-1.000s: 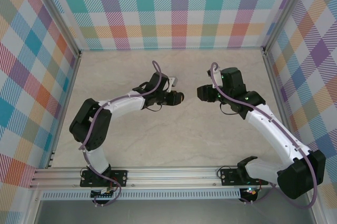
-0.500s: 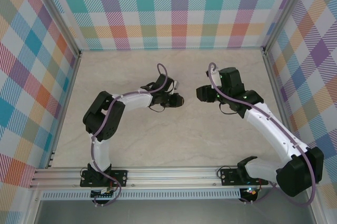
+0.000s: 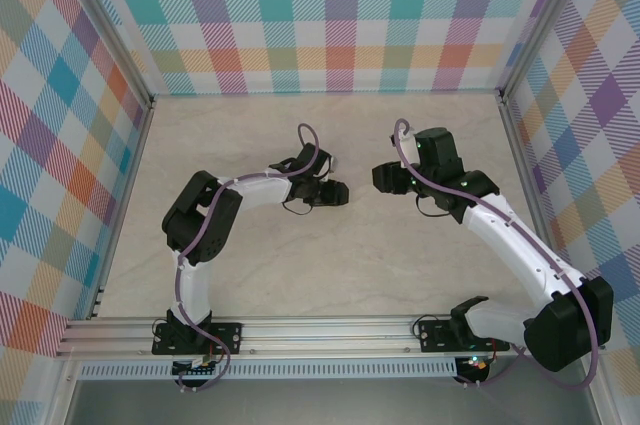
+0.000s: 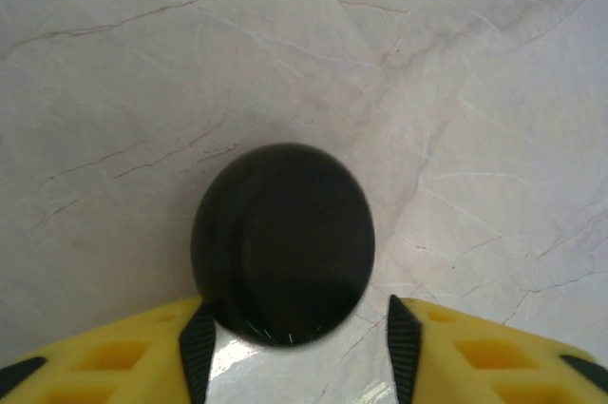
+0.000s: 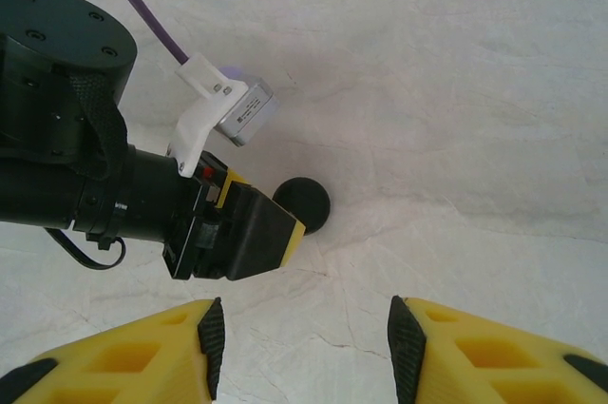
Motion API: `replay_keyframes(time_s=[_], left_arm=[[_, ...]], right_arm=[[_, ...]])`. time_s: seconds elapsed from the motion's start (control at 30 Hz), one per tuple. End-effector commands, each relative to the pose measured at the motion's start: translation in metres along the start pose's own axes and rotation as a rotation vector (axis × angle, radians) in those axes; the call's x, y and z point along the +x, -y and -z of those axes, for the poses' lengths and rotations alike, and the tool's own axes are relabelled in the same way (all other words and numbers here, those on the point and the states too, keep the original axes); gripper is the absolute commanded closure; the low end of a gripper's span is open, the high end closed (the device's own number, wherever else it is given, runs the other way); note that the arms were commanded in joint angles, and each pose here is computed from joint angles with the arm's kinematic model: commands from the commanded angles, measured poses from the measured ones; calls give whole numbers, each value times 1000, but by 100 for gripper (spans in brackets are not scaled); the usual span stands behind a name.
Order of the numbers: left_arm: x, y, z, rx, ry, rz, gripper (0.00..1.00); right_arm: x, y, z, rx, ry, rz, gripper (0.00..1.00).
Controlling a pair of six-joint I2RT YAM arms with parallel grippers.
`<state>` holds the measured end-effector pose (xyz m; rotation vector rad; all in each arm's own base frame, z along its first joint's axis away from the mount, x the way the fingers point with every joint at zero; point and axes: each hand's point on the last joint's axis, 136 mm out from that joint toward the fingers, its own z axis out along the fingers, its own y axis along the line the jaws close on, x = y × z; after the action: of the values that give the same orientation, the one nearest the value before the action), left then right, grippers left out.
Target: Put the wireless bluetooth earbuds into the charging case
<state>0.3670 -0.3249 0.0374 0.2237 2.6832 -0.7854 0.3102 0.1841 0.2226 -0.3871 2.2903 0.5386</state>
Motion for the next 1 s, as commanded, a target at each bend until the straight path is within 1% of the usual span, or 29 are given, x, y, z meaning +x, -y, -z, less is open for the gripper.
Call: replay_keyframes(time_s=[0.0,0.2,0.4,0.43,0.53,0.73,0.83,0.97], left_arm=[[-6,-3,11,-18,18,-15,43],[-12,-4,36,-68,50,-65,39],[-24,-4,80,-122,152,-130,38],[-18,-11,88,-153,142,-130,38],[-18,-19,110,-205,183,-157,37],[-21,-45,156,-306,296,-207,33],[-25,-62,177,-370,351,-219,32],[-32,-83,204,-476,426,-213,30]], right_arm=[[3,4,2,25,2,24,47],[7,17,2,90,21,25,38],[13,45,6,239,67,17,32],[14,49,7,256,82,17,31],[17,59,12,309,121,21,26],[21,86,19,464,179,46,16],[23,98,20,531,189,70,15],[23,109,20,578,214,96,14]])
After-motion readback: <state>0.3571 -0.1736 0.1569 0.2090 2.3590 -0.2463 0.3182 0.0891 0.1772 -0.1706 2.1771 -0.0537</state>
